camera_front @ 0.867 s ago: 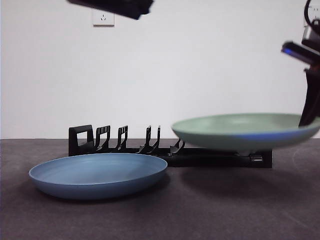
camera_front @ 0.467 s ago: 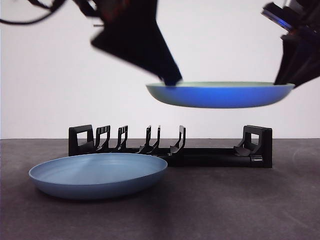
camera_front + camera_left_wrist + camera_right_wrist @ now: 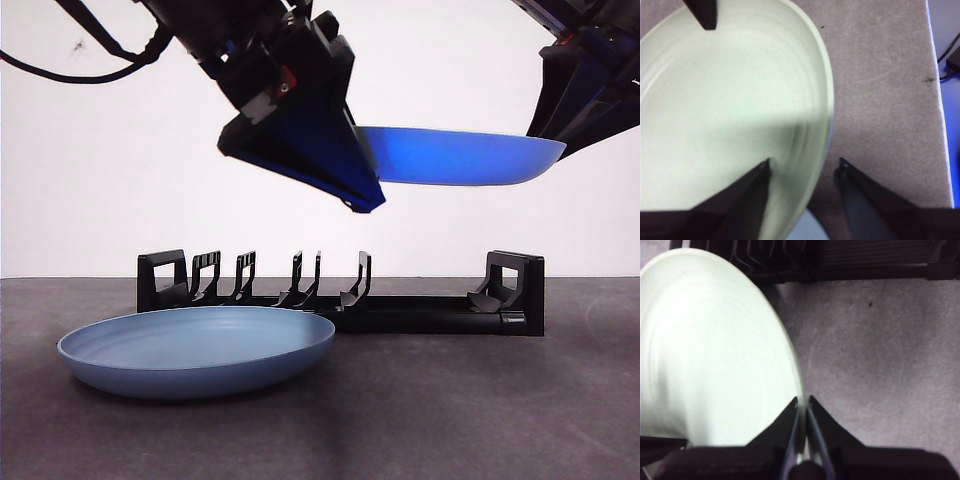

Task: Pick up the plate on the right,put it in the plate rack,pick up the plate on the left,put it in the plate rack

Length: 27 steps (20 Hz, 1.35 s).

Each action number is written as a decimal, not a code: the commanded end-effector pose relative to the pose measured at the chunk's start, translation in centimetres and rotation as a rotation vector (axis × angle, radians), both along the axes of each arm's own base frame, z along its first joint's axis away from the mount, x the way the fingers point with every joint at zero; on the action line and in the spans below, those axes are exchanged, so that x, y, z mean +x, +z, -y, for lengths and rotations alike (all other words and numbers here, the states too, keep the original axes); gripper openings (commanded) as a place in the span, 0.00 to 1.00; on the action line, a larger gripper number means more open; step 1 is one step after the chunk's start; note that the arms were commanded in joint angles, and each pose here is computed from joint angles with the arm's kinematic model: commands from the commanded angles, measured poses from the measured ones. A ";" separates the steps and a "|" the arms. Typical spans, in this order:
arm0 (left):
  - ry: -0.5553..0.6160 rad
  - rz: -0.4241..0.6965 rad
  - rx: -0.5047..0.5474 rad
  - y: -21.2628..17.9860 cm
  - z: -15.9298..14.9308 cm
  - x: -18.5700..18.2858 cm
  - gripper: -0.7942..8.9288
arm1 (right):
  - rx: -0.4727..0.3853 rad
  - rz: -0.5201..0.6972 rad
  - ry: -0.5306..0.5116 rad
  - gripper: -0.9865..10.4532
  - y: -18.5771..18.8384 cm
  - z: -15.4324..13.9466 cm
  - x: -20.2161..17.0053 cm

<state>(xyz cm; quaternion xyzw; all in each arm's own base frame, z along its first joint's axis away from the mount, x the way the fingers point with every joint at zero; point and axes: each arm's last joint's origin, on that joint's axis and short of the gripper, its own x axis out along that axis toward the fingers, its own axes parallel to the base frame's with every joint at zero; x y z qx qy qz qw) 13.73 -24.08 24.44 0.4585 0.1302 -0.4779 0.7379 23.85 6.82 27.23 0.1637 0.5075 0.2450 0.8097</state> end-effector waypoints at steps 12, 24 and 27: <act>-0.044 -0.017 -0.014 0.0 0.3 -0.3 0.07 | 0.004 0.044 0.011 0.07 0.3 -0.1 0.3; 0.036 -0.053 -0.110 0.4 0.4 0.2 0.07 | 0.099 0.402 -0.027 0.50 5.2 0.2 0.9; 0.160 -0.080 -0.253 2.2 0.1 2.0 0.07 | 0.087 0.576 -0.152 0.50 7.9 1.4 -0.2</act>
